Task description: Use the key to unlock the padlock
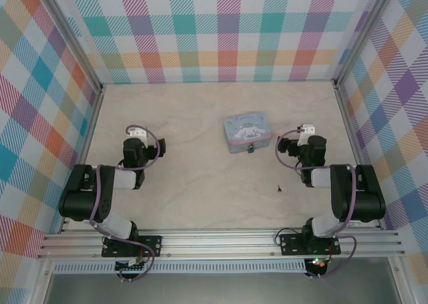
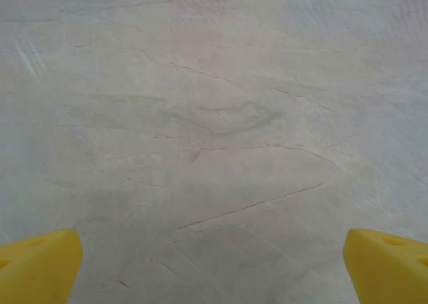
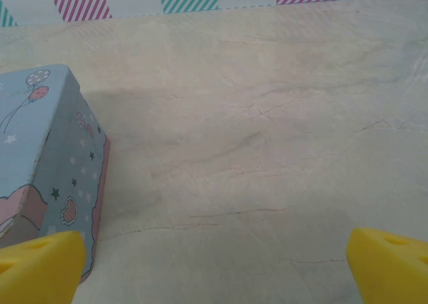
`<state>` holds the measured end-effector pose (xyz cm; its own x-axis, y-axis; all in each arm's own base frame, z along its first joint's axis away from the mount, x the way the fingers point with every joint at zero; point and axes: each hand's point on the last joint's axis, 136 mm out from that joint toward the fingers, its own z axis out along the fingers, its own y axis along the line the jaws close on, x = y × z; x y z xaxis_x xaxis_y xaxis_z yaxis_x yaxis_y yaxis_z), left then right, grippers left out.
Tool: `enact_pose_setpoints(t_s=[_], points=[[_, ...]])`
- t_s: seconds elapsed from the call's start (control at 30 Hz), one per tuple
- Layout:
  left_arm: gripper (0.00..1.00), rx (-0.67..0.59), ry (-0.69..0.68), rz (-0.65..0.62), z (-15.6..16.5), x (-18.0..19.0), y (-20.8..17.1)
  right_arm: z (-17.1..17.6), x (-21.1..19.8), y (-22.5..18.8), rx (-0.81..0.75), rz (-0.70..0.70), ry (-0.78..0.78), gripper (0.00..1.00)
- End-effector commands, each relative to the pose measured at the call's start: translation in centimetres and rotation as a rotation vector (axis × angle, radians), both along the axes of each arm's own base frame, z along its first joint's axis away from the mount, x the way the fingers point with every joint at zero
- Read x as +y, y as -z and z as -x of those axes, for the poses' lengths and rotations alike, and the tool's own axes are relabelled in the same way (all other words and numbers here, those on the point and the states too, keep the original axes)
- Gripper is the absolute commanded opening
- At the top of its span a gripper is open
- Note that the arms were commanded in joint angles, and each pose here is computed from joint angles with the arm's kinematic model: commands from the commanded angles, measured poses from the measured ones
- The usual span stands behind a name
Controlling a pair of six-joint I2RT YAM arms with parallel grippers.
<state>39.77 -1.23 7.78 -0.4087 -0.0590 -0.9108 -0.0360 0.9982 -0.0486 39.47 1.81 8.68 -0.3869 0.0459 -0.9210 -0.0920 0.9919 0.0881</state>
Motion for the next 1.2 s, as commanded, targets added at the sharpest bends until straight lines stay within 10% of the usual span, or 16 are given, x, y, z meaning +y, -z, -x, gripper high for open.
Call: enact_pose_setpoints(t_s=[0.0,0.7,1.17], points=[[1.00,0.002,0.009,0.011,-0.1,-0.2,0.0,-0.3,0.5,-0.5,-0.016,-0.009,-0.022,1.00],[1.00,-0.017,0.004,0.018,0.1,-0.1,-0.7,-0.2,0.5,-0.6,-0.017,-0.010,-0.021,1.00],[1.00,-0.037,-0.053,0.243,2.4,-0.6,-12.7,3.2,1.0,-7.3,0.205,-0.212,0.054,1.00]])
